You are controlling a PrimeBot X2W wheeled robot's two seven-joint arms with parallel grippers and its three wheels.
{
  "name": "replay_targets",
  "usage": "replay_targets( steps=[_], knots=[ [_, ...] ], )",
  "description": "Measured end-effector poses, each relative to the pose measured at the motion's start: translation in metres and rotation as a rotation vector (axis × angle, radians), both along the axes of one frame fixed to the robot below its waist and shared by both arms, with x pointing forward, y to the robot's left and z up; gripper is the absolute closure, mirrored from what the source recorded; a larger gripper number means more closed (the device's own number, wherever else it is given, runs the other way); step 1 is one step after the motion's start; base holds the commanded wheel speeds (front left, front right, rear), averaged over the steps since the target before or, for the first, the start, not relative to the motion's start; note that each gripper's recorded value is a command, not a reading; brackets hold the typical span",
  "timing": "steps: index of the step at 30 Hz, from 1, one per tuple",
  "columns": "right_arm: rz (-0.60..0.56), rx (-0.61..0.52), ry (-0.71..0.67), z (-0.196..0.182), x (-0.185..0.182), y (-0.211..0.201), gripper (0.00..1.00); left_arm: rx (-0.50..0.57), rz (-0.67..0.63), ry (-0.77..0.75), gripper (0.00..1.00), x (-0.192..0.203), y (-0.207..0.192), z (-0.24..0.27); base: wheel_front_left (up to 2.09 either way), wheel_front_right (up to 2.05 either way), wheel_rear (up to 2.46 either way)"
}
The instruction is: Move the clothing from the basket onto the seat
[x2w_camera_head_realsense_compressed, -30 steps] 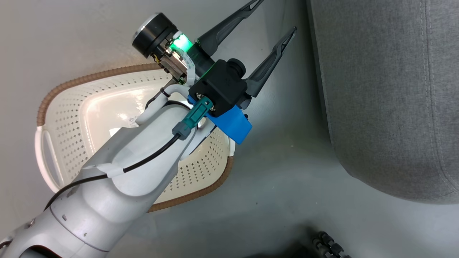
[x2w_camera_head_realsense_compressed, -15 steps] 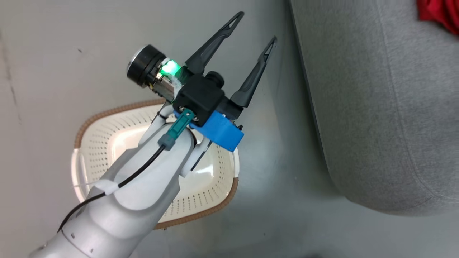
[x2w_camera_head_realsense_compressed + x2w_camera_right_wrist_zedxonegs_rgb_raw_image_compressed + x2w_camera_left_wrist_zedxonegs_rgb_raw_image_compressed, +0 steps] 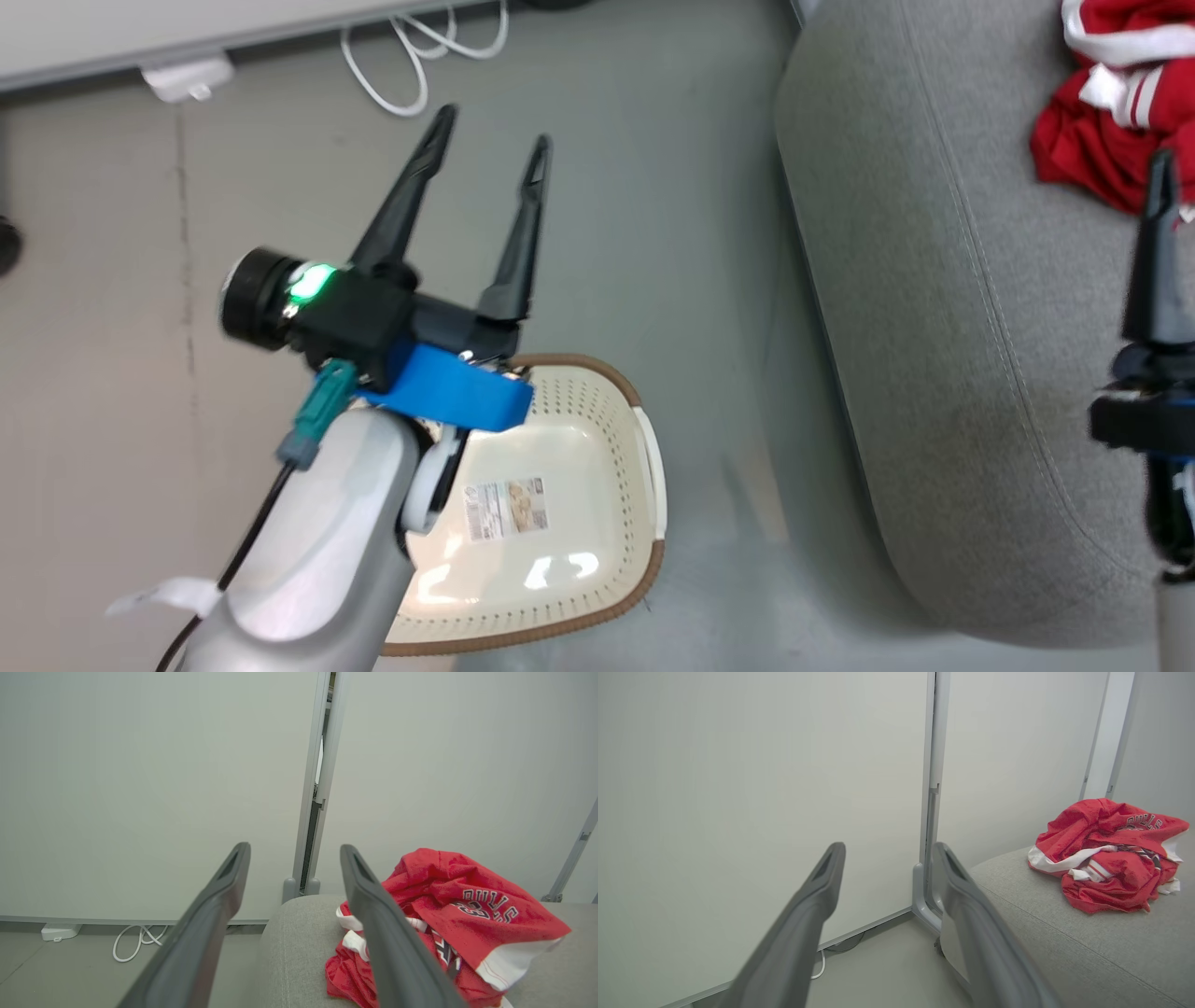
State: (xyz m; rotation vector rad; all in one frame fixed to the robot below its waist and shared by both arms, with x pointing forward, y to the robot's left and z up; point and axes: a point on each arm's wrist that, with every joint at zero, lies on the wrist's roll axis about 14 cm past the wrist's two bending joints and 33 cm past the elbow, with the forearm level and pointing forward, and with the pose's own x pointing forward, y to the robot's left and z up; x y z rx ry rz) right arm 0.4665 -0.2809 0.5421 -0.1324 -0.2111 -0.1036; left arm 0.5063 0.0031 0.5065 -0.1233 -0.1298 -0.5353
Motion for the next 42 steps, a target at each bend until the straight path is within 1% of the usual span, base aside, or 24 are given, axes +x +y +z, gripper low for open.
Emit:
replay_targets(
  steps=[5,10,14,20,26,33,42],
  knots=[
    [0.098,0.039,-0.036,0.013,-0.008,0.04,0.0,0.014,0.129,-0.01,0.0,-0.015,0.045,0.011,0.0,0.0,0.0],
    [0.157,0.072,-0.055,0.021,-0.02,0.065,0.0,0.015,0.233,-0.008,0.0,-0.034,0.082,0.018,0.0,0.0,0.0],
    [0.176,0.103,-0.054,0.021,-0.032,0.078,0.0,0.014,0.307,0.004,0.0,-0.051,0.107,0.018,0.0,0.0,0.0],
    [0.169,0.139,-0.037,0.015,-0.049,0.084,0.0,0.013,0.385,0.011,0.0,-0.07,0.133,0.018,0.0,0.0,0.0],
    [0.171,0.161,-0.009,0.007,-0.061,0.089,0.0,0.009,0.42,0.025,0.0,-0.085,0.146,0.015,0.0,0.0,0.0],
    [0.166,0.176,0.01,0.001,-0.075,0.091,0.0,0.016,0.434,0.05,0.0,-0.105,0.153,0.006,0.0,0.0,0.0],
    [0.171,0.184,0.022,-0.002,-0.079,0.094,0.0,0.027,0.442,0.066,0.0,-0.115,0.158,0.001,0.0,0.0,0.0]
  ],
)
